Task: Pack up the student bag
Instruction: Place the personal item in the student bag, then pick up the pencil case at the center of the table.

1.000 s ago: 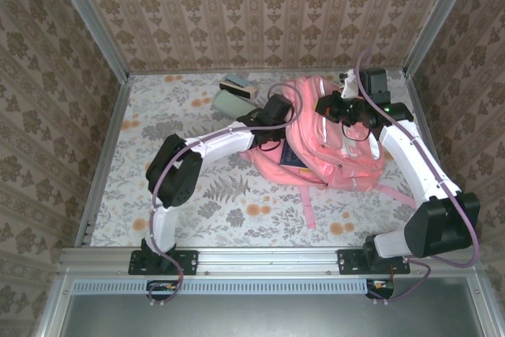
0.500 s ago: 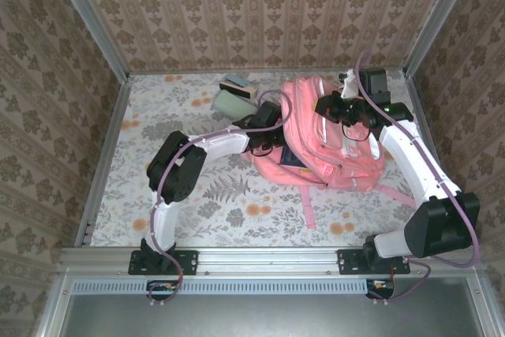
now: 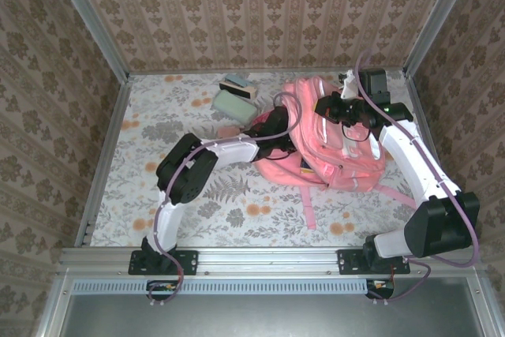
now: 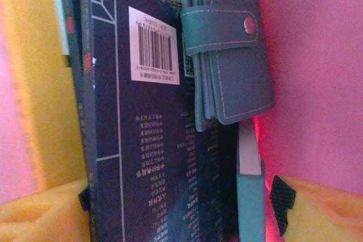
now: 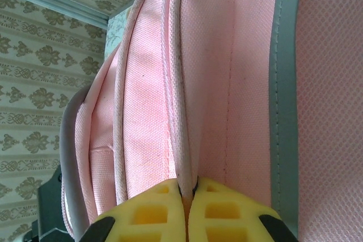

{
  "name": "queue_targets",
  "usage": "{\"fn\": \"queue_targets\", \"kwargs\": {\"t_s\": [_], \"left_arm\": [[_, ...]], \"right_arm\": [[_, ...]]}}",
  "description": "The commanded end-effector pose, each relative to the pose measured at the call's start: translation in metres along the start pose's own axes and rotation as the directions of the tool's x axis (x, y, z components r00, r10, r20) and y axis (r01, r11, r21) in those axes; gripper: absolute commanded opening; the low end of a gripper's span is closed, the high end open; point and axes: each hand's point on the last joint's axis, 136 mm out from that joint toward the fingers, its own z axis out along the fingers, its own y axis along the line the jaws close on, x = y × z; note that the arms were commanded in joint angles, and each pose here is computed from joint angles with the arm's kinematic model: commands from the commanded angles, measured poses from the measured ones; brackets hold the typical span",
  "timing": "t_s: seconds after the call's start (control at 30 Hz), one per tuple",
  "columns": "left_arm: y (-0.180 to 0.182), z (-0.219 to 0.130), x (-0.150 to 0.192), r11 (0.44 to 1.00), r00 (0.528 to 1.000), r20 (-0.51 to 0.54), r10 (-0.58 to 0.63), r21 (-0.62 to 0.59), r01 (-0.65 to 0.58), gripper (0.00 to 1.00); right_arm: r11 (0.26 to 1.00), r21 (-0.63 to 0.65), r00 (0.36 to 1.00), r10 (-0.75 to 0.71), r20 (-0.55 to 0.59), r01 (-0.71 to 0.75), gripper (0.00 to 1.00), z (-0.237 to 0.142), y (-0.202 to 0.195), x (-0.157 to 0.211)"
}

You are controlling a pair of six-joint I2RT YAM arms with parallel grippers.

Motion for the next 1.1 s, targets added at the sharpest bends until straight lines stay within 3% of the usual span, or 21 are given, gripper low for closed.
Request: {"fn": "queue_targets", "kwargs": {"t_s": [0.0,0.2,0.53,0.63,0.83,1.07], "left_arm": [[-0.014,0.006,0.009,0.998,1.0,-0.026,-0.001,0.064,0.002,0.81],[0.007,-0.032,-0.009,0.998,0.999,0.031,0.018,-0.063,-0.016,0.91],[0.023,-0.11,-0.028,0.934,0.982,0.029,0.184,-0.316,-0.166,0.94],[0.039,-0.129,-0.036,0.887,0.972,0.0,0.236,-0.409,-0.216,0.87],[0.091,-0.177,-0.063,0.734,0.96,-0.039,0.278,-0.636,-0.238,0.74],[0.131,-0.208,-0.093,0.599,0.964,-0.043,0.263,-0.776,-0.198,0.73]], "right_arm": [[0.992,-0.101,0.997,-0.074,0.023,0.076,0.07,-0.006,0.027,-0.007],[0.992,-0.052,0.993,-0.114,0.023,0.115,0.07,-0.006,0.018,-0.006],[0.99,-0.013,0.99,-0.141,-0.006,0.141,0.07,0.002,0.004,-0.008],[0.99,-0.019,0.99,-0.139,-0.013,0.139,0.07,0.004,0.003,-0.007],[0.99,-0.029,0.991,-0.136,-0.014,0.135,0.08,0.005,0.005,-0.007],[0.992,-0.038,0.993,-0.119,-0.024,0.118,0.08,0.008,0.004,-0.005]]}}
